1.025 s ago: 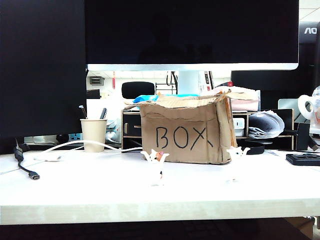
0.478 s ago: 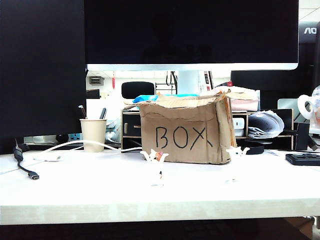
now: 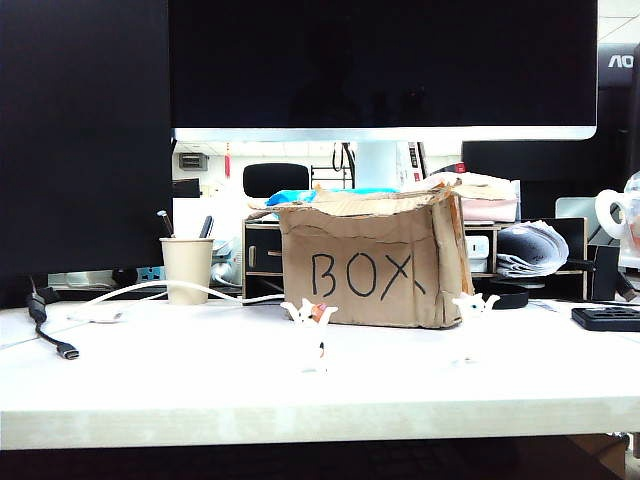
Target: Put the doll that is least similar in size compared to the others into the paper box.
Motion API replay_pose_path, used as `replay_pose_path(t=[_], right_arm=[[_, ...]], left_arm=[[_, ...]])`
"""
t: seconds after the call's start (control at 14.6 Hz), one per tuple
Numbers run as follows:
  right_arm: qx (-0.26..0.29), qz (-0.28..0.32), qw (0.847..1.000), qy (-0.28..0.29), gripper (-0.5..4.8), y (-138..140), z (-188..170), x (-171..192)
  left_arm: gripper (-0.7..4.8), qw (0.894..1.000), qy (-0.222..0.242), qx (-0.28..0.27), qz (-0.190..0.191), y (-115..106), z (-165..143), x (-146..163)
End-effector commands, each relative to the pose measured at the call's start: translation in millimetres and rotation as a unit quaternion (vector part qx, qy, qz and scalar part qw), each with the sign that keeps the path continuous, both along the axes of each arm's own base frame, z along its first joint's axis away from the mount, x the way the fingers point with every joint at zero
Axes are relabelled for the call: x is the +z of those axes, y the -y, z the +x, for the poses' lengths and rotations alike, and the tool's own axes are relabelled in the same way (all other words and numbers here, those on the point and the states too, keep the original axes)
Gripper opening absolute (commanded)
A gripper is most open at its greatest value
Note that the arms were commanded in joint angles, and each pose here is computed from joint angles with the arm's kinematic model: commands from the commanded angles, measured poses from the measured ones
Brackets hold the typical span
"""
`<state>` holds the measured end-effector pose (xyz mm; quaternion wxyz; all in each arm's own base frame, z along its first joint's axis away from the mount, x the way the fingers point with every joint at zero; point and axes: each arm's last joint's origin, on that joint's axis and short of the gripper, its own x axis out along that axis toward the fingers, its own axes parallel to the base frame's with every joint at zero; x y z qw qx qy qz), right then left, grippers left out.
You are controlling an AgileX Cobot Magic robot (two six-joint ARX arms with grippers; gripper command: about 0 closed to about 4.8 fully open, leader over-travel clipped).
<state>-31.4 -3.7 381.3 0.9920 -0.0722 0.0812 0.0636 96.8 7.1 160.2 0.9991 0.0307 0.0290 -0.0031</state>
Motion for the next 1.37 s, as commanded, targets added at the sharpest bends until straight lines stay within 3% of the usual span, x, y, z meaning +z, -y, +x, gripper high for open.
replay_pose_path(t=[0.07,0.34,0.48,0.68,0.89,1.37], right_arm=[[-0.001,0.011,0.998,0.061,-0.05,-1.6,11.8,-6.5],[-0.056,0.054,0.989,0.124,-0.05,-3.9,77.5,-74.6],[-0.015,0.067,0.991,0.117,-0.05,-5.5,108.2,-123.4],[0.022,0.069,0.993,0.088,-0.05,-8.0,124.2,-169.7],[0.029,0.069,0.992,0.099,-0.05,-9.6,124.6,-197.8],[0.036,0.071,0.991,0.106,-0.05,-11.8,128.2,-210.3]], left_arm=[[-0.05,1.0,0.007,-0.001,0.002,0.0,0.0,1.6],[-0.05,1.0,0.007,-0.001,0.002,0.0,0.0,1.6],[-0.05,1.0,0.007,-0.001,0.002,0.0,0.0,1.6],[-0.05,1.0,0.007,-0.001,0.002,0.0,0.0,1.6],[-0.05,1.0,0.007,-0.001,0.002,0.0,0.0,1.6],[-0.05,1.0,0.006,-0.002,0.002,0.0,0.0,1.4]])
